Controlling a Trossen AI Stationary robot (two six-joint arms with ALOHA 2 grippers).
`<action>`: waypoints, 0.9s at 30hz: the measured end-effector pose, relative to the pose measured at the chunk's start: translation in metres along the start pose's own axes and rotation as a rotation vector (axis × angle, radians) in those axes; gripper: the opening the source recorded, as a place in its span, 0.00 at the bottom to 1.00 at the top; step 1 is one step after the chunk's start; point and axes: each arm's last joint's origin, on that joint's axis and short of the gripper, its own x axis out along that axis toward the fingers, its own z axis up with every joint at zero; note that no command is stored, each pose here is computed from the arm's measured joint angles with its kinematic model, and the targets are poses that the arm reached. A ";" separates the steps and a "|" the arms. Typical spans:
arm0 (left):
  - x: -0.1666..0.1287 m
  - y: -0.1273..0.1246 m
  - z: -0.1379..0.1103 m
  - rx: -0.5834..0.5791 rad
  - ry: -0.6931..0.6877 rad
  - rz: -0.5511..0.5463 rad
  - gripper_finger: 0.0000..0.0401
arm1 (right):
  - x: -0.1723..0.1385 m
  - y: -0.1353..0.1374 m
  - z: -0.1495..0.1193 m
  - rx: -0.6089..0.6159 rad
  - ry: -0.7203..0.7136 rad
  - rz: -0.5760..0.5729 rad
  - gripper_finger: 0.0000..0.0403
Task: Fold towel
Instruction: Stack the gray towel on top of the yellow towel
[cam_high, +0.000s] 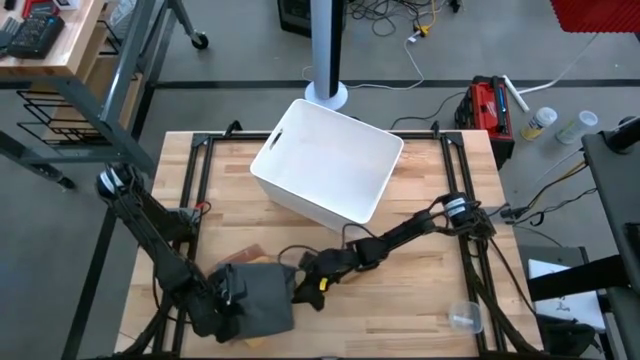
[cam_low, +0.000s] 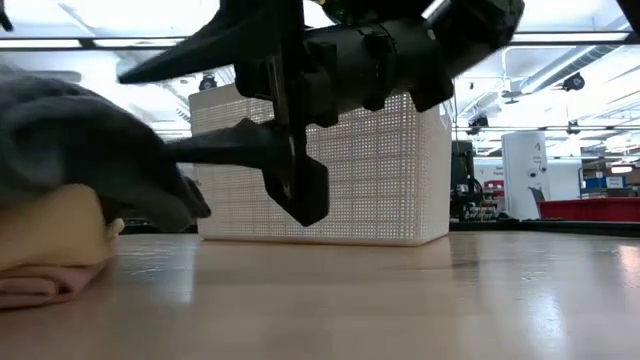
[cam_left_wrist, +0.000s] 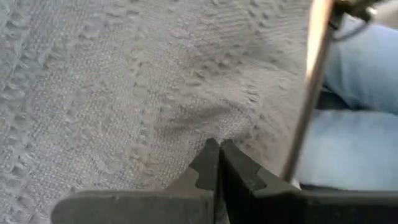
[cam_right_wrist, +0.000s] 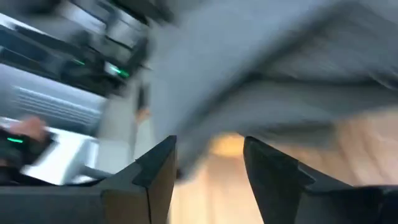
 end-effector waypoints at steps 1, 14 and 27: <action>0.003 0.000 0.000 -0.006 -0.005 0.011 0.00 | -0.001 0.000 0.000 0.005 -0.020 0.027 0.44; 0.051 0.003 -0.013 -0.033 0.088 0.117 0.00 | 0.000 0.009 0.009 -0.146 -0.066 0.058 0.43; 0.051 0.007 -0.014 -0.010 0.068 0.114 0.00 | 0.009 0.008 0.008 -0.126 0.079 -0.144 0.47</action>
